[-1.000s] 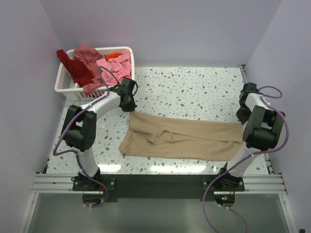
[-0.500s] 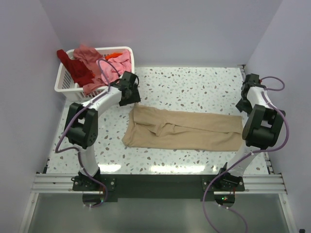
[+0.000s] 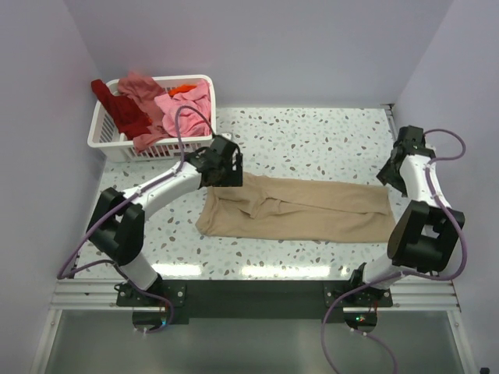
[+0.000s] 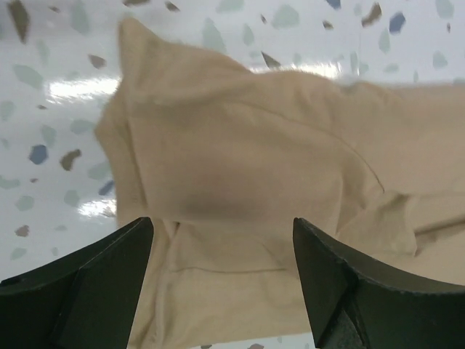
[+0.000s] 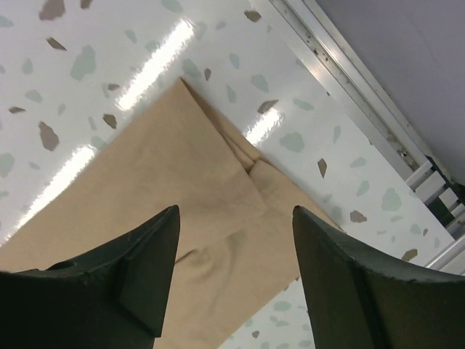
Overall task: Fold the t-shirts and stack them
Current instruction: Fold the tshirt
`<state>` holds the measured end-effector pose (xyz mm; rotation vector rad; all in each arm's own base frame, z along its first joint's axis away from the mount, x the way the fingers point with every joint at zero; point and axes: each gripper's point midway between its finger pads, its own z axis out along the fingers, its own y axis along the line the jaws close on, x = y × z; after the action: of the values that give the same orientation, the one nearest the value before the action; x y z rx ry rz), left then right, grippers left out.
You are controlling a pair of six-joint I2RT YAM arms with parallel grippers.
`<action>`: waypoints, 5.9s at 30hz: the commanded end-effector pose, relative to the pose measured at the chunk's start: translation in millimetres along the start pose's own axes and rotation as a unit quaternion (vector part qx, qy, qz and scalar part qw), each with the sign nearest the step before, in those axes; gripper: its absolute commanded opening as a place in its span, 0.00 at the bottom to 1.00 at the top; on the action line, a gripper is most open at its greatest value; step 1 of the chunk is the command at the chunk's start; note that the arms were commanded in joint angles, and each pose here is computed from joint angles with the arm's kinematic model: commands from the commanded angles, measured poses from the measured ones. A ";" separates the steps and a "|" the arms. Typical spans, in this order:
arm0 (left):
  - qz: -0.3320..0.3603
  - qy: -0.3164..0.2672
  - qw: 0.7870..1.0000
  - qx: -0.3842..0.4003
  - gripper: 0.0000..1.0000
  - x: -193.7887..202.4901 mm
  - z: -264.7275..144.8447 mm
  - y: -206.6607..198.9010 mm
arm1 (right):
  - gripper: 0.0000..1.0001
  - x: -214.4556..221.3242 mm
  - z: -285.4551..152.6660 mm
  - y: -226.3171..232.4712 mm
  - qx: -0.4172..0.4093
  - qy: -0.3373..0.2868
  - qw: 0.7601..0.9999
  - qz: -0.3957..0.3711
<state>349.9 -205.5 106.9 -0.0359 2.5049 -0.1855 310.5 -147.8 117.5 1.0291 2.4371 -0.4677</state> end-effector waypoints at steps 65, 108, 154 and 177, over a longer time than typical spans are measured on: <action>0.157 0.054 0.977 0.131 0.74 91.8 -22.8 -98.4 | 0.00 28.5 11.9 -52.4 0.108 -0.013 0.994 0.007; 0.147 0.083 0.982 0.084 0.37 107.3 28.5 -118.4 | 0.00 39.9 17.6 -45.2 0.085 0.001 0.996 0.001; 0.092 0.261 0.930 0.243 0.44 123.1 -55.9 -147.9 | 0.00 38.1 16.6 -65.1 0.143 -0.007 0.990 -0.006; 0.027 0.116 0.987 0.112 0.75 66.3 -5.2 -44.3 | 0.75 95.4 -80.5 65.0 -0.168 -0.092 0.975 -0.112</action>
<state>273.5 -249.8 75.8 0.1522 2.7712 -0.4569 267.6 -59.3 113.0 0.6374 2.4243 -0.4942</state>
